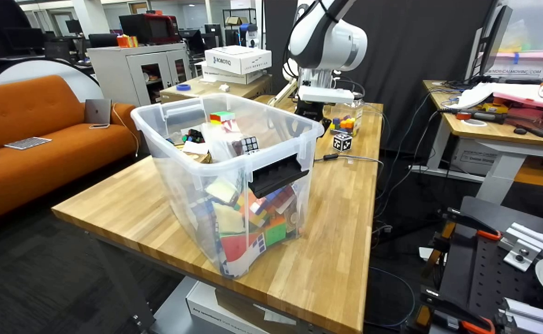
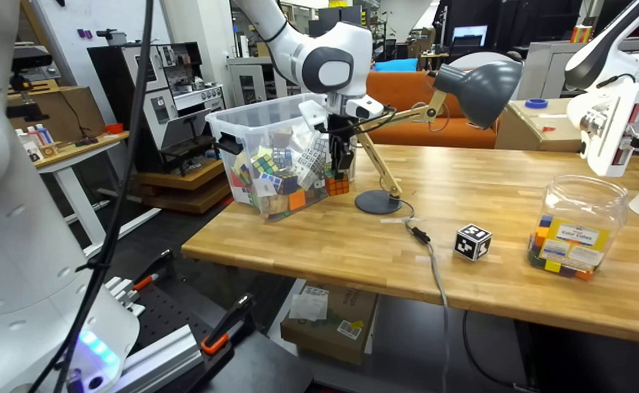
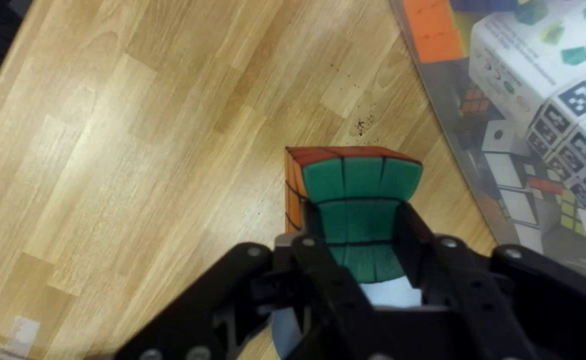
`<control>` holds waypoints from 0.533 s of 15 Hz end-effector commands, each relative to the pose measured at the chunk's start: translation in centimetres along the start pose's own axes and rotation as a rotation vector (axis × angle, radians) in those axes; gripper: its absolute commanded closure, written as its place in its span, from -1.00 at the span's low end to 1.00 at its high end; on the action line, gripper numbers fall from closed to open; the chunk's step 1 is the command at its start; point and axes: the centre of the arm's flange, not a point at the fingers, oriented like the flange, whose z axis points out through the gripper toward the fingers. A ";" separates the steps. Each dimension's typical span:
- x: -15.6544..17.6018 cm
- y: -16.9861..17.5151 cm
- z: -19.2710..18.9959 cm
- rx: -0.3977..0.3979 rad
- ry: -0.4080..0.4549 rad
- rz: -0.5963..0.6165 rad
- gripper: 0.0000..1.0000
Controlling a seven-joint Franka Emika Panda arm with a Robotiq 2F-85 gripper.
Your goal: Pick the Rubik's cubes and put them in the plastic box
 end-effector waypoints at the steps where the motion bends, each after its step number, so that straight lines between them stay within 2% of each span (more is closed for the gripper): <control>1: -3.9 1.3 -4.2 0.051 0.086 0.027 0.72; 5: -6.5 0.9 -9.3 0.118 0.194 0.029 0.72; 8: -7.8 -0.9 -13.3 0.169 0.320 0.013 0.72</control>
